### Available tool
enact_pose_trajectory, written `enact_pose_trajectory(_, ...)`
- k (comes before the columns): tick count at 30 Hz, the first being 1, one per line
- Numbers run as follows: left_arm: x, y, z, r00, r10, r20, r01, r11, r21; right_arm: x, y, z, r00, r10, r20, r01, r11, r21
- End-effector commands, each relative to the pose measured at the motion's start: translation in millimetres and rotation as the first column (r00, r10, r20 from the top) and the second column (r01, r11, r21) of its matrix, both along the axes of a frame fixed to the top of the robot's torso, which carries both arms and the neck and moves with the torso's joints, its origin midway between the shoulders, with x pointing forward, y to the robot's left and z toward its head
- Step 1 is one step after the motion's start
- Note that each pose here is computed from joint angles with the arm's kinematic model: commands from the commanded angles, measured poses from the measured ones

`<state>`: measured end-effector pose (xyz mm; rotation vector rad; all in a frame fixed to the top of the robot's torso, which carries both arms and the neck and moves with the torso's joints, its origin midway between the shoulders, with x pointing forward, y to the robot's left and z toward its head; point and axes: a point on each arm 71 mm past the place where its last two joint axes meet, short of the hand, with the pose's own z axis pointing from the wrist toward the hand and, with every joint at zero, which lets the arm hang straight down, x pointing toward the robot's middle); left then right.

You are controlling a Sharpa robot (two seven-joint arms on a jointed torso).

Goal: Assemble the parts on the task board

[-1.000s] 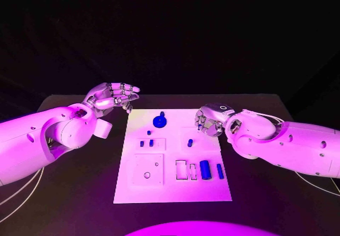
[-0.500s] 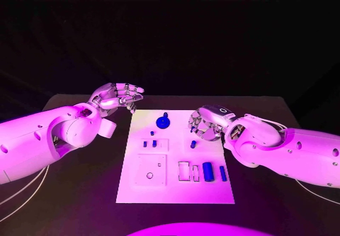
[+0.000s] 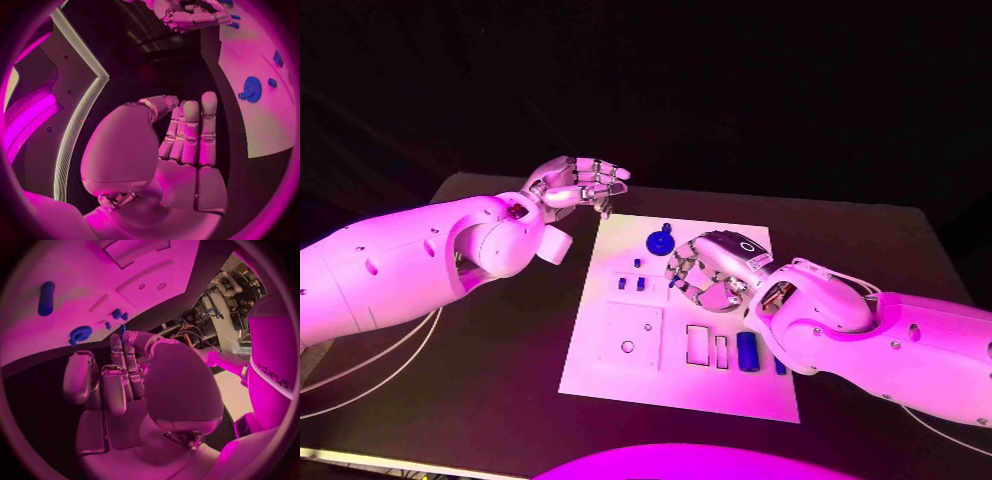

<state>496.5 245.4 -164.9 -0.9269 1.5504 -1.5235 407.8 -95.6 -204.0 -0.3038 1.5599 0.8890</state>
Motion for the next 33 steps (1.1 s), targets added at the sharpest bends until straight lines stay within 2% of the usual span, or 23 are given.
enact_pose_trajectory(1,0.5,-2.6,1.1,1.000,-0.004,0.007,0.004,1.000,-0.006,-3.2,6.9,-4.8,0.999,0.035,0.008,-0.035,0.999,0.012)
enact_pose_trajectory(17,2.3,-10.5,-0.5,1.000,-0.013,-0.001,0.013,1.000,-0.009,-11.6,30.3,-35.5,0.996,0.073,-0.054,-0.074,0.997,-0.020)
enact_pose_trajectory(33,2.7,-11.8,-1.3,1.000,-0.016,-0.007,0.016,1.000,-0.006,-14.7,32.6,-45.9,0.992,0.080,-0.094,-0.085,0.995,-0.058)
